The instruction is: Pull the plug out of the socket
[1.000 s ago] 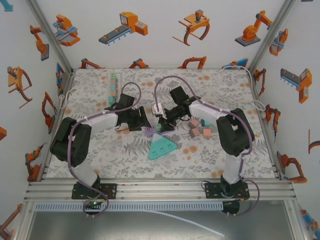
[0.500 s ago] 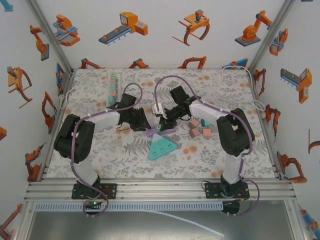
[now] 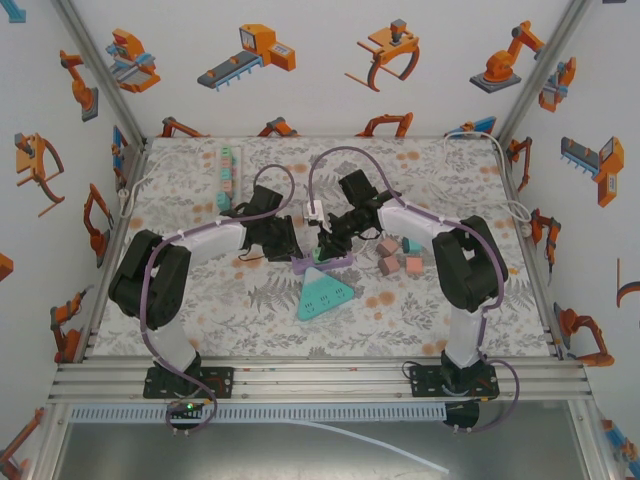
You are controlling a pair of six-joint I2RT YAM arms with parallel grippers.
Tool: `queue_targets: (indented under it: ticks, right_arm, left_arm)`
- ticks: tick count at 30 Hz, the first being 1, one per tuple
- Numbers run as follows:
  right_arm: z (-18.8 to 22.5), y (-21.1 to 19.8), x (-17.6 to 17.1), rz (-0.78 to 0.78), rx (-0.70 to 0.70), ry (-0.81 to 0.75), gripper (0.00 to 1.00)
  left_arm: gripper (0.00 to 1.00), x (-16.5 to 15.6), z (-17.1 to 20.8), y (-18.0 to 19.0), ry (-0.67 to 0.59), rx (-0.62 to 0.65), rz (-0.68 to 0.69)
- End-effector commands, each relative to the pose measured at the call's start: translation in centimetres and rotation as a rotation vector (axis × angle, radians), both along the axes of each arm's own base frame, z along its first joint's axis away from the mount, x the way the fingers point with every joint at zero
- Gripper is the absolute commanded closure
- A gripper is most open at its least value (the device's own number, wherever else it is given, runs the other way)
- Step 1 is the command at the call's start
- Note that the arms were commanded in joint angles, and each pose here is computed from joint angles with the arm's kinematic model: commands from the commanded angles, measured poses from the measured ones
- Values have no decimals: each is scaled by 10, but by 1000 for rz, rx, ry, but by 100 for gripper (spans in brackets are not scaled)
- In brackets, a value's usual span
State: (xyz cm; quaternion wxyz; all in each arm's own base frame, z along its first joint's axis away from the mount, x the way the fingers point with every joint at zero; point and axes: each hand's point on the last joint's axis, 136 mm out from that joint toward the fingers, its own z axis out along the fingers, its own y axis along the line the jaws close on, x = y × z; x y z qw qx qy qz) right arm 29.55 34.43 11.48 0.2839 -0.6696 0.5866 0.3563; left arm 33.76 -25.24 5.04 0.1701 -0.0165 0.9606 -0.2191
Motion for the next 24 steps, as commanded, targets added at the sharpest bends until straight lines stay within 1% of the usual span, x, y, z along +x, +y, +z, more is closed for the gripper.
queue_targets:
  ticks: [1,5,11,16,21,24]
  right_arm:
    - [53,18,9,24,152,-123,89]
    - [56,16,7,25,163,-138,90]
    - [73,16,2,34,206,-168,90]
    - [72,13,1,26,201,-181,90]
    - [81,11,0,4,211,-181,90]
    - [93,9,5,-44,242,-179,90]
  left_arm:
    - [61,-40,-60,54,153,302,6]
    - [61,-41,-61,57,156,320,3]
    - [61,-41,-62,61,158,343,13]
    - [61,-40,-59,60,150,337,13]
    - [58,-31,-39,47,99,264,-8]
    - [55,-24,-25,40,64,204,-5]
